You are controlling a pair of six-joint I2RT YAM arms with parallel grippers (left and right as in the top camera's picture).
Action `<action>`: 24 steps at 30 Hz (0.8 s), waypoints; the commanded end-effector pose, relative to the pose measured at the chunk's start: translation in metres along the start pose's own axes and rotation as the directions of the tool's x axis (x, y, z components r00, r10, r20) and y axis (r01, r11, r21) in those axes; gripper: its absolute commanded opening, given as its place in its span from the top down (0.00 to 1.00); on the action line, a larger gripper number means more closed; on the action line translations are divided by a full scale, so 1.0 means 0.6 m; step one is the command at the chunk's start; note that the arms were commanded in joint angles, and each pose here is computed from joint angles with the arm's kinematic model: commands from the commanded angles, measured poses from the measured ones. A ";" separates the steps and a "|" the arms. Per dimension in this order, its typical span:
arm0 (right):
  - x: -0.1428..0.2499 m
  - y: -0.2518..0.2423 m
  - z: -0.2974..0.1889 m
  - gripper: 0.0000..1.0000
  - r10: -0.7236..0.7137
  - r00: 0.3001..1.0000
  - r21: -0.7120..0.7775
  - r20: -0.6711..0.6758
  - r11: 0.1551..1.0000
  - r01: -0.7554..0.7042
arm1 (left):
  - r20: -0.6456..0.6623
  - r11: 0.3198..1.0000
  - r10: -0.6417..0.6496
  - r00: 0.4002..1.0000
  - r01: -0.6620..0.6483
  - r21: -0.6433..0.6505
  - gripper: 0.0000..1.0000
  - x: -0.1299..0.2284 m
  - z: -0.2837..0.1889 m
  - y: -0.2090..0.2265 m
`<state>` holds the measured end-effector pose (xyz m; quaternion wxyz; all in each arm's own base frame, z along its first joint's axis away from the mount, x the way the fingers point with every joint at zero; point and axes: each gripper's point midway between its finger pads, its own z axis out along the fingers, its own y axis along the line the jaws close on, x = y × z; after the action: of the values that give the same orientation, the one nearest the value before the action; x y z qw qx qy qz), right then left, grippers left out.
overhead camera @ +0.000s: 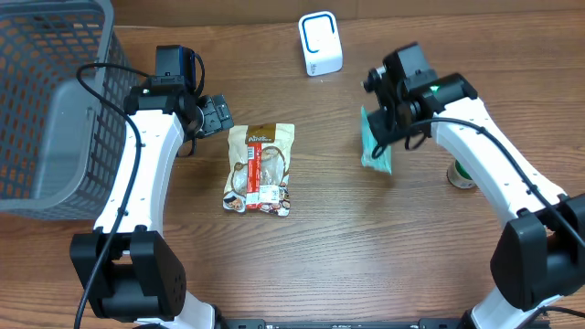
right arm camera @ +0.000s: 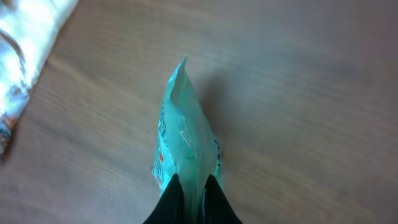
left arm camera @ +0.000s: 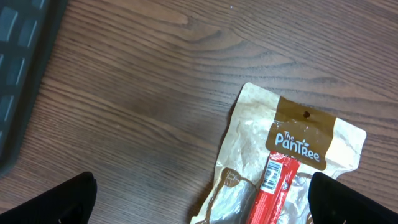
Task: Scan the item barcode
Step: 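Carry the teal pack right and lower it near the jar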
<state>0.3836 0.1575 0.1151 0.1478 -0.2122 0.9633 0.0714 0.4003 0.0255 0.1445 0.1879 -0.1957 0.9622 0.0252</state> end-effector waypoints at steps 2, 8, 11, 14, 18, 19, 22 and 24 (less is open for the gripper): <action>0.062 -0.016 0.035 0.96 0.002 0.996 -0.036 -0.086 0.999 -0.005 | 0.015 1.000 0.007 1.000 -0.007 -0.011 0.00 -0.007 -0.005 0.002; 0.089 -0.057 0.053 0.79 0.050 0.992 0.017 -0.112 0.999 -0.048 | 0.015 1.000 0.007 1.000 -0.007 -0.011 0.00 -0.007 -0.005 0.002; 0.085 -0.076 0.051 0.45 0.075 0.993 0.044 -0.095 0.997 -0.071 | 0.016 1.000 0.007 1.000 -0.007 -0.011 0.00 -0.008 -0.005 0.002; 0.068 -0.093 0.051 0.37 0.124 0.991 0.064 -0.046 0.991 -0.121 | 0.015 1.000 0.007 1.000 -0.007 -0.011 0.00 -0.007 -0.005 0.002; 0.048 -0.095 0.050 0.30 0.262 0.965 0.059 0.012 0.963 -0.262 | 0.015 1.000 0.007 1.000 -0.007 -0.011 0.00 -0.007 -0.005 0.002; 0.047 -0.087 0.051 0.31 0.300 0.954 0.039 0.011 0.953 -0.300 | 0.015 1.000 0.007 1.000 -0.007 -0.011 0.00 -0.007 -0.005 0.002; 0.057 -0.046 0.052 0.37 0.401 0.915 -0.047 -0.051 0.914 -0.404 | 0.015 1.000 0.007 1.000 -0.007 -0.011 0.00 -0.007 -0.005 0.002; 0.062 -0.021 0.052 0.38 0.446 0.890 -0.089 -0.091 0.887 -0.454 | 0.015 1.000 0.007 1.000 -0.007 -0.011 0.00 -0.007 -0.005 0.002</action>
<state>0.3758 0.1122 0.0680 0.1100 -0.0585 0.9882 0.0895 0.4003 0.0255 0.1445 0.1879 -0.1957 0.9622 0.0252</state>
